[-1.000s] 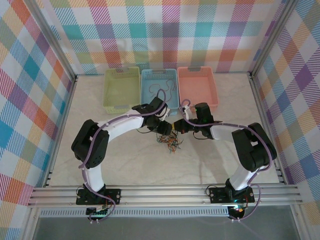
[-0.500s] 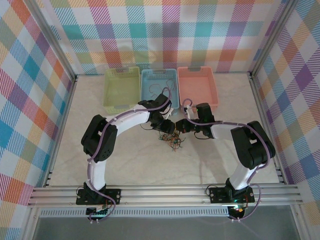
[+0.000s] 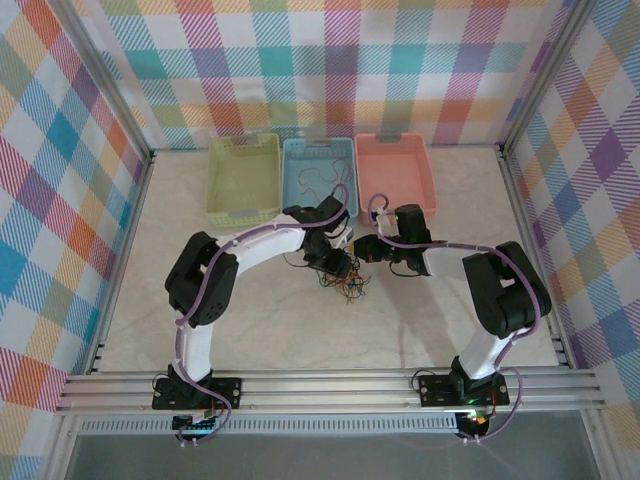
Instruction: Untangle the cables
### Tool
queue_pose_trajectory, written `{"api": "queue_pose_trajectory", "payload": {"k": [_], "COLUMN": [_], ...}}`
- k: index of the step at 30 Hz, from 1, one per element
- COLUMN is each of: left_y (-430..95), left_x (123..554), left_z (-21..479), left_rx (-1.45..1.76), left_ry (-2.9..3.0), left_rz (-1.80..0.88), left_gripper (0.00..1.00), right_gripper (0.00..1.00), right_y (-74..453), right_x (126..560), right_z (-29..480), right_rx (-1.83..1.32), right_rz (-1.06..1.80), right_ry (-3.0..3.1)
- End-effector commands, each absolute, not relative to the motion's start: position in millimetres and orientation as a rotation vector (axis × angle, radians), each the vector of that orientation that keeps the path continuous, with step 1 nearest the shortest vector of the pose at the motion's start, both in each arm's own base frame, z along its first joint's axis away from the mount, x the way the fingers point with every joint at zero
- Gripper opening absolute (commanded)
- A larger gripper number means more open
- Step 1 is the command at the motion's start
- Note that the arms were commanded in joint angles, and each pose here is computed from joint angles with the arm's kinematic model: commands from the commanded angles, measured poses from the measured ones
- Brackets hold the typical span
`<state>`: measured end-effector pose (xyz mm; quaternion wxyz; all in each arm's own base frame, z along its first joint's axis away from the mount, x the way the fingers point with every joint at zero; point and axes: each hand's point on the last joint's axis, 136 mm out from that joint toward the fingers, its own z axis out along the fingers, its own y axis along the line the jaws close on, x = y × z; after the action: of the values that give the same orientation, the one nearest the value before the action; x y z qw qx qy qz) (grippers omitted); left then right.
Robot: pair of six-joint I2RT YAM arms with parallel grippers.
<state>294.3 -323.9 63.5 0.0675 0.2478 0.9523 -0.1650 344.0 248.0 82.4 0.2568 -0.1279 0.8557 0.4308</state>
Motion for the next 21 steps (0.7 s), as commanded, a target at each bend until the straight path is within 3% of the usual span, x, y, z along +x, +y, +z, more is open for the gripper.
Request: {"api": "queue_pose_trajectory", "payload": {"k": [1,15,18,21], "left_y": [-315,-317,-317,-316], "left_x": [282,268,266,265], "left_z": [53,41,40,39], "left_rx": [0.806,0.897,0.905,0.904], "left_ry": [2.917,2.975,2.978,2.98], "left_rz": [-0.396,-0.355,-0.359,-0.356], "left_gripper": [0.47,0.26,0.14,0.09], "right_gripper": [0.0,0.0,0.0,0.0], "right_y": [245,225,222,216], "right_x": [352,360,361,363], "right_z": [92,101,101,103], "right_rx": [-0.317,-0.23,-0.219,-0.194], "right_rz": [1.162,1.115,1.106,1.075], "right_ry": [2.287,2.227,2.227,2.217]}}
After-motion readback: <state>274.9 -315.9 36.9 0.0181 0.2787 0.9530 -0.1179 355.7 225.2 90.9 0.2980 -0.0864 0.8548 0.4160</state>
